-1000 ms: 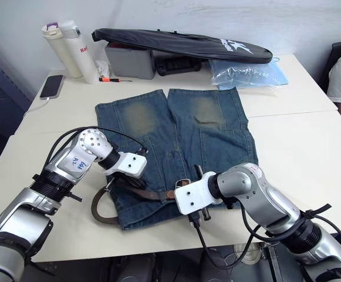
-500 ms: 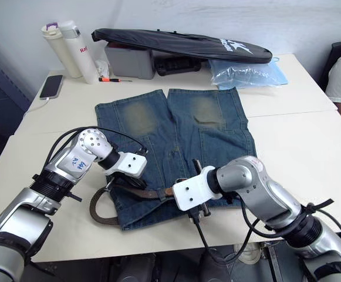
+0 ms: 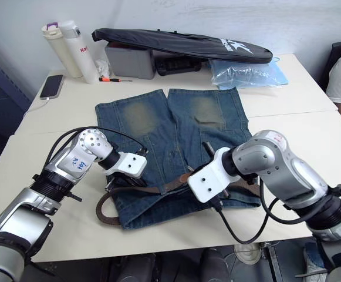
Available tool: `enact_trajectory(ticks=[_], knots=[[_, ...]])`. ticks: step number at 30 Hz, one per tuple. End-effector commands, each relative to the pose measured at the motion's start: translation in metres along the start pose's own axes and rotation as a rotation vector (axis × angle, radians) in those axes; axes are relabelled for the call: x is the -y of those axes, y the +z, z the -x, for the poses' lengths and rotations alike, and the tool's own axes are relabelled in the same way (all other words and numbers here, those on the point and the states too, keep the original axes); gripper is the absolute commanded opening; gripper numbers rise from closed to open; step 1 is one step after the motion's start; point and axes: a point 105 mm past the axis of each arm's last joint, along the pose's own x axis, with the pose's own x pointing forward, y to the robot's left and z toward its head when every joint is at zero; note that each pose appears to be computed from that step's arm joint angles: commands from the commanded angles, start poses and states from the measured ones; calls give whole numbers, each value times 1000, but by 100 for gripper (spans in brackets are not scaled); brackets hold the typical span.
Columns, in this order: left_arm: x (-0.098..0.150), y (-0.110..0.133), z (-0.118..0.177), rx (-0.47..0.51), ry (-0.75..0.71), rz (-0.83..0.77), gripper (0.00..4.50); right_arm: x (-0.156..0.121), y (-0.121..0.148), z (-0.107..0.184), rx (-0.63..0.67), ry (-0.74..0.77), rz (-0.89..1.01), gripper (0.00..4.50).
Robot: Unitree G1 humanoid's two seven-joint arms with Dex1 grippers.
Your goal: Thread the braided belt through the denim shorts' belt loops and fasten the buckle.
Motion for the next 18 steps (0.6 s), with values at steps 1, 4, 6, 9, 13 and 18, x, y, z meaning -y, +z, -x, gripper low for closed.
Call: enact_trajectory(ticks=[1, 4, 6, 9, 13, 18], knots=[[9, -10, -7, -33, -49, 22, 0, 8, -10, 20, -57, -28, 23, 5], [9, -10, -7, -31, -49, 22, 0, 8, -17, 25, -78, -29, 14, 5], [9, -10, -8, -30, -50, 22, 0, 12, -18, 28, -82, -62, 20, 5], [10, -10, -8, -31, -53, 23, 0, 18, -21, 32, -115, -88, 32, 5], [10, -10, -8, -30, -55, 22, 0, 29, -25, 40, -160, -122, 53, 5], [9, -9, -8, -29, -56, 18, 0, 33, -27, 49, -159, -111, 6, 5]])
